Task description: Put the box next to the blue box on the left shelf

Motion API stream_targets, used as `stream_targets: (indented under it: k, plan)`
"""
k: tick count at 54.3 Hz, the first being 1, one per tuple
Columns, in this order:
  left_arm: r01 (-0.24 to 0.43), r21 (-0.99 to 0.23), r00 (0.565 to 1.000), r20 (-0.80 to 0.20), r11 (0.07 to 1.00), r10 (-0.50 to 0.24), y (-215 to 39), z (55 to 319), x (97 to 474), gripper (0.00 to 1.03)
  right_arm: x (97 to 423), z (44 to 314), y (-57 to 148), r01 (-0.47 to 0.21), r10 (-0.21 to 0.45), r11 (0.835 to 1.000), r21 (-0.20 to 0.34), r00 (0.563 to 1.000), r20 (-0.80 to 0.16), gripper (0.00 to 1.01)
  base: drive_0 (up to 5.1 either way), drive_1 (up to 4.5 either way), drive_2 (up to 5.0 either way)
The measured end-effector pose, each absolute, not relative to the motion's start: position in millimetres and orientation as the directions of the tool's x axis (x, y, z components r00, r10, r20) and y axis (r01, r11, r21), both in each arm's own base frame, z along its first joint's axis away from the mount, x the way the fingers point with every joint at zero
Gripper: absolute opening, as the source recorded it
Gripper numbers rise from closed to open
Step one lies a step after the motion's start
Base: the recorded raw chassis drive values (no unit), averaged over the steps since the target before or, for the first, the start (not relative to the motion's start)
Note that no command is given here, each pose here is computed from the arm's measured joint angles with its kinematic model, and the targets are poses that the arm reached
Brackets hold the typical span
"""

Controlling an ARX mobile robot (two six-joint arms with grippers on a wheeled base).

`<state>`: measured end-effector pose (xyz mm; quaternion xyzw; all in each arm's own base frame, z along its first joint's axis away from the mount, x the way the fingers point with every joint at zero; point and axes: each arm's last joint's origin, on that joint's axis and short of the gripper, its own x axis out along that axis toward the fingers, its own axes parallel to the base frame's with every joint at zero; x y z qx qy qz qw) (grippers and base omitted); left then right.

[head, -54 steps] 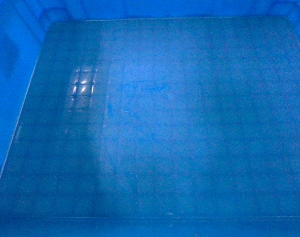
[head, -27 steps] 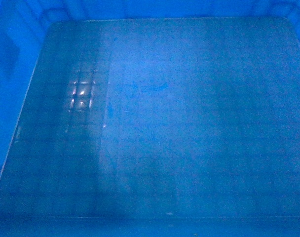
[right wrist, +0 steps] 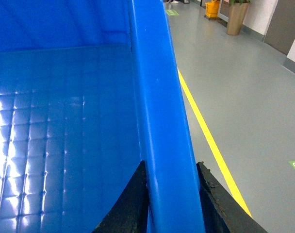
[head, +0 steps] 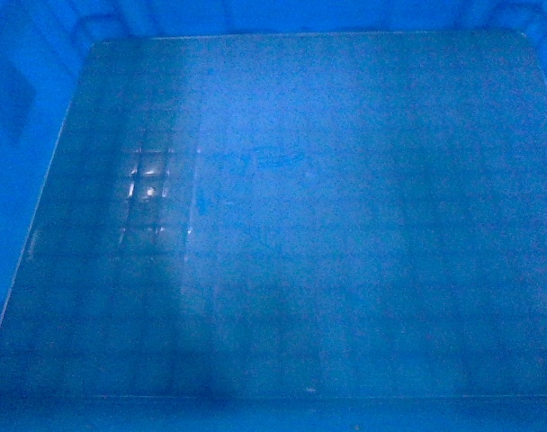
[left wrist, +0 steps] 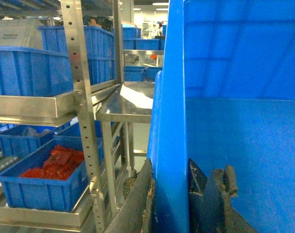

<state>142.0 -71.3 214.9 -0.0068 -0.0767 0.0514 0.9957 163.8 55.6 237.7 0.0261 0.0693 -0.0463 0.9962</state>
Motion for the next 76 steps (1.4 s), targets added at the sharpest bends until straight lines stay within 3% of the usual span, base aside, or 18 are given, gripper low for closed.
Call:
stream_targets:
  k: [18,76]
  plan:
    - [-0.103,-0.016,0.984,0.145,0.995,0.105,-71.5,214.0,142.4,0.13,164.6,236.5,55.9,0.096,-0.089,0.995,0.042,0.985,-0.149,0.2,0.0,1.42,-1.5]
    - [-0.1,-0.028,0.983,0.151,0.995,0.103,-71.4,214.8,142.1,0.13,163.8,237.9,55.5,0.098,-0.091,0.994,0.045,0.986,-0.139,0.2,-4.8,2.16,2.9]
